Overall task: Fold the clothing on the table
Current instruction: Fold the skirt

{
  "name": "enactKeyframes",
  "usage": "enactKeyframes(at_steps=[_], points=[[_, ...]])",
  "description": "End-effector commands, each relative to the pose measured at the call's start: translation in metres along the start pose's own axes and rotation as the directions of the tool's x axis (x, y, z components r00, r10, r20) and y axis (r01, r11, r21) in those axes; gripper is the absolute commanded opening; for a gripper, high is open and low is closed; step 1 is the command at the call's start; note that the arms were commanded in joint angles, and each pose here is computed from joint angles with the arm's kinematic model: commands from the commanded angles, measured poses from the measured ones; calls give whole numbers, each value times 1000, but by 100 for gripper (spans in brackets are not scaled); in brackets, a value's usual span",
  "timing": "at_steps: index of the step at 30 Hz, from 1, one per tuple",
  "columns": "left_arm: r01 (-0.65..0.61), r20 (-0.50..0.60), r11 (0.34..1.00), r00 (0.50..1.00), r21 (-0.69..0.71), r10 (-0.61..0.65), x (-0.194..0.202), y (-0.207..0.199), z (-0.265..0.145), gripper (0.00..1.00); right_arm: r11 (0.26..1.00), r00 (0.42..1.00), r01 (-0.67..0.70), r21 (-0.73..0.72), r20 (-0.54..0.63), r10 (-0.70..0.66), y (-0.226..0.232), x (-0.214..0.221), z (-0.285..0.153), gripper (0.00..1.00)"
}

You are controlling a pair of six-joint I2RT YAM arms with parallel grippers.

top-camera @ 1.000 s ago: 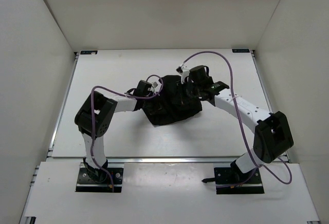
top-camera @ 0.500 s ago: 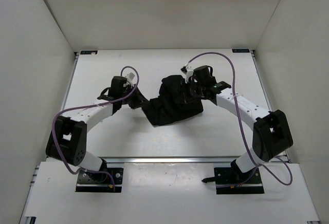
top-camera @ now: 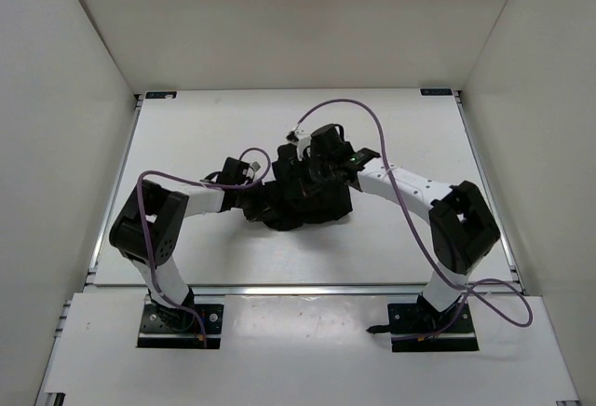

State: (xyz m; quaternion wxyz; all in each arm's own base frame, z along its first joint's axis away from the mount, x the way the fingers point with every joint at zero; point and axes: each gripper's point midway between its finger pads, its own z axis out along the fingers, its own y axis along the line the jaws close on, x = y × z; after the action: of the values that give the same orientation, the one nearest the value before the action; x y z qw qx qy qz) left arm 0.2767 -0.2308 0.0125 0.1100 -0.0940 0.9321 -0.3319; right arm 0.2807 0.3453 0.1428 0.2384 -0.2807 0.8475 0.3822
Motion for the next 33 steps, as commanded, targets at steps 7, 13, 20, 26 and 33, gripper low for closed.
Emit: enactKeyframes(at_steps=[7, 13, 20, 26, 33], points=[[32, 6, 999, 999, -20, -32, -3, 19, 3, 0, 999, 996, 27, -44, -80, -30, 16, 9, 37, 19], [42, 24, 999, 999, 24, -42, -14, 15, -14, 0, 997, 998, 15, -79, 59, -11, 25, -40, -10, 71], [-43, 194, 996, 980, 73, 28, -61, -12, -86, 0, 999, 949, -18, 28, 316, 9, 1, -106, -94, 20], [-171, 262, 962, 959, 214, 112, -74, -71, -137, 0, 980, 958, -198, 4, 212, 192, -64, -28, -66, 0], [-217, 245, 702, 968, 679, 62, -18, -168, -128, 0, 965, 953, -208, -157, 190, 236, -69, -12, -44, 0]])
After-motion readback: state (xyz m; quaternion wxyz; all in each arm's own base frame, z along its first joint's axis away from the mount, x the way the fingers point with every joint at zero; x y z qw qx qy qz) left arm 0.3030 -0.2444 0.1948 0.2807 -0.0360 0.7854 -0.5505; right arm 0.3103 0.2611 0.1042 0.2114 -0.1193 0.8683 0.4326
